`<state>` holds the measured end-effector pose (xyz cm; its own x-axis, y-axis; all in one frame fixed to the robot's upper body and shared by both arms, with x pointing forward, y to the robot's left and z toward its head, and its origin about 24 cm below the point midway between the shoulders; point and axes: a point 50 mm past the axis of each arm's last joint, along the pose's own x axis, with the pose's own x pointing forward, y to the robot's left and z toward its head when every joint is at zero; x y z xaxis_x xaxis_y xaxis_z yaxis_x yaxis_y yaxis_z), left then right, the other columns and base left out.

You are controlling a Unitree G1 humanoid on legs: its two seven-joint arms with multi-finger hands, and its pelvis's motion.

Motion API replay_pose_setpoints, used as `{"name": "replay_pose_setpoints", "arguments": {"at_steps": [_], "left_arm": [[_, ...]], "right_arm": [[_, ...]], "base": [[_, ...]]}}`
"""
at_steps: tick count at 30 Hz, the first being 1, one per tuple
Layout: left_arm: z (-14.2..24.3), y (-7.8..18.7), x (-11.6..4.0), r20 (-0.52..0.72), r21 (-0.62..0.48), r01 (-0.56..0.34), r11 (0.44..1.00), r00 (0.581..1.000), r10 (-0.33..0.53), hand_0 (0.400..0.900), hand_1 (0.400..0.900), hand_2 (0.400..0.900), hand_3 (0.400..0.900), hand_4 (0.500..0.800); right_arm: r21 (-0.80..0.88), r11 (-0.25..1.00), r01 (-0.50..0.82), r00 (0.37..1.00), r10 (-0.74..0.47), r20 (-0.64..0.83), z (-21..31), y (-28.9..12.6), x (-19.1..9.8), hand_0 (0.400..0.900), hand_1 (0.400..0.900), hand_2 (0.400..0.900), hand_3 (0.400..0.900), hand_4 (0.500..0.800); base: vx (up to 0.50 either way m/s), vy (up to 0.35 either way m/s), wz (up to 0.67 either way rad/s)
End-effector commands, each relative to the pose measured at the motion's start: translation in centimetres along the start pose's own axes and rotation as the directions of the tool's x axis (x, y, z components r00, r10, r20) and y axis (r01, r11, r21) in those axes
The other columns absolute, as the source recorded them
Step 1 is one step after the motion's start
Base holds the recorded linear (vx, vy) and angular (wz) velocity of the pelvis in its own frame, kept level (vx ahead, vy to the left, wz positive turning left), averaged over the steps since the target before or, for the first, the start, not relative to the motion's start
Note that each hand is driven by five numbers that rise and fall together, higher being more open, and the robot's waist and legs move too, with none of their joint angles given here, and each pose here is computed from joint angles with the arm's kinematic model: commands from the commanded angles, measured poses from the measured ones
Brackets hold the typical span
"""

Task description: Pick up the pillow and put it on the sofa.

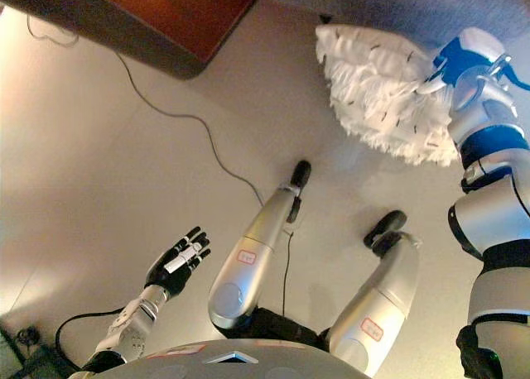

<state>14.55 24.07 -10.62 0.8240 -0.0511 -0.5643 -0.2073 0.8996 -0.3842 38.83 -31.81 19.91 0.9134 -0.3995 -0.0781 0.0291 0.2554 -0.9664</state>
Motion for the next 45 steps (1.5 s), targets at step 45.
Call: {"name": "replay_pose_setpoints", "arguments": {"at_steps": [45], "left_arm": [[-5.3,8.2,-5.3,-0.358,0.418,-0.417,0.807,0.741,0.568,0.900,0.900,0.900,0.900,0.800]], "right_arm": [[0.082,0.990,-0.118,0.952,0.089,0.292,2.7,-7.8,-1.5,0.400,0.400,0.400,0.400,0.500]], "base": [[0.184,-0.069,0.16]]}}
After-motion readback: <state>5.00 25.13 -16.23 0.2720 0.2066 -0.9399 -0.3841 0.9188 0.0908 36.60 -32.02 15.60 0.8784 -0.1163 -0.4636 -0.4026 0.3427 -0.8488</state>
